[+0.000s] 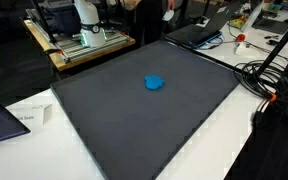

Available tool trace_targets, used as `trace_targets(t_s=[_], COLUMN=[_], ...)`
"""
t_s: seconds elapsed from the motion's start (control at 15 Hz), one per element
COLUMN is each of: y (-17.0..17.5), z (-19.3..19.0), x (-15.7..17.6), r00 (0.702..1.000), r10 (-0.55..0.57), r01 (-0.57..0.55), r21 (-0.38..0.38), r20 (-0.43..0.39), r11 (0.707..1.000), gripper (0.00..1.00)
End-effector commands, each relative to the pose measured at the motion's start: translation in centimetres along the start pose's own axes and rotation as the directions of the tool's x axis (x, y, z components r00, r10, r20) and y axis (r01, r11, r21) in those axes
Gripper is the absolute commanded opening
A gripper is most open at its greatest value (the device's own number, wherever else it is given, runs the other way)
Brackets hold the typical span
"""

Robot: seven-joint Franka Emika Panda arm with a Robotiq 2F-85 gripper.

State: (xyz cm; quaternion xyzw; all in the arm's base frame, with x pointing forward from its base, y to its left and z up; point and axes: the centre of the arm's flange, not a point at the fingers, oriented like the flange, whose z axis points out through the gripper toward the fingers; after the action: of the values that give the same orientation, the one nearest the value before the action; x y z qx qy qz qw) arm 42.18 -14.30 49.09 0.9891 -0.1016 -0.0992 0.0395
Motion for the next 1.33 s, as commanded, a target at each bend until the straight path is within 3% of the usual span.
trace_targets(t_s=[0.0,0.53,0.73,1.0,1.27], y=[0.0,0.0,-3.3,-7.6,-8.4], z=[0.0,0.0,-0.4,-1.0,-1.1], x=[0.0,0.0,-1.4,-3.9,-6.8], r00=[1.0,1.0,0.979,0.915,0.809], r10=[0.0,0.0,-0.202,-0.4,-0.582], r01=[0.0,0.0,0.202,0.404,0.588], r21=[0.0,0.0,0.042,0.075,0.092], r20=[0.0,0.0,-0.02,-0.054,-0.088], r11=[1.0,1.0,0.978,0.912,0.804], gripper=[1.0,1.0,1.0,1.0,1.0])
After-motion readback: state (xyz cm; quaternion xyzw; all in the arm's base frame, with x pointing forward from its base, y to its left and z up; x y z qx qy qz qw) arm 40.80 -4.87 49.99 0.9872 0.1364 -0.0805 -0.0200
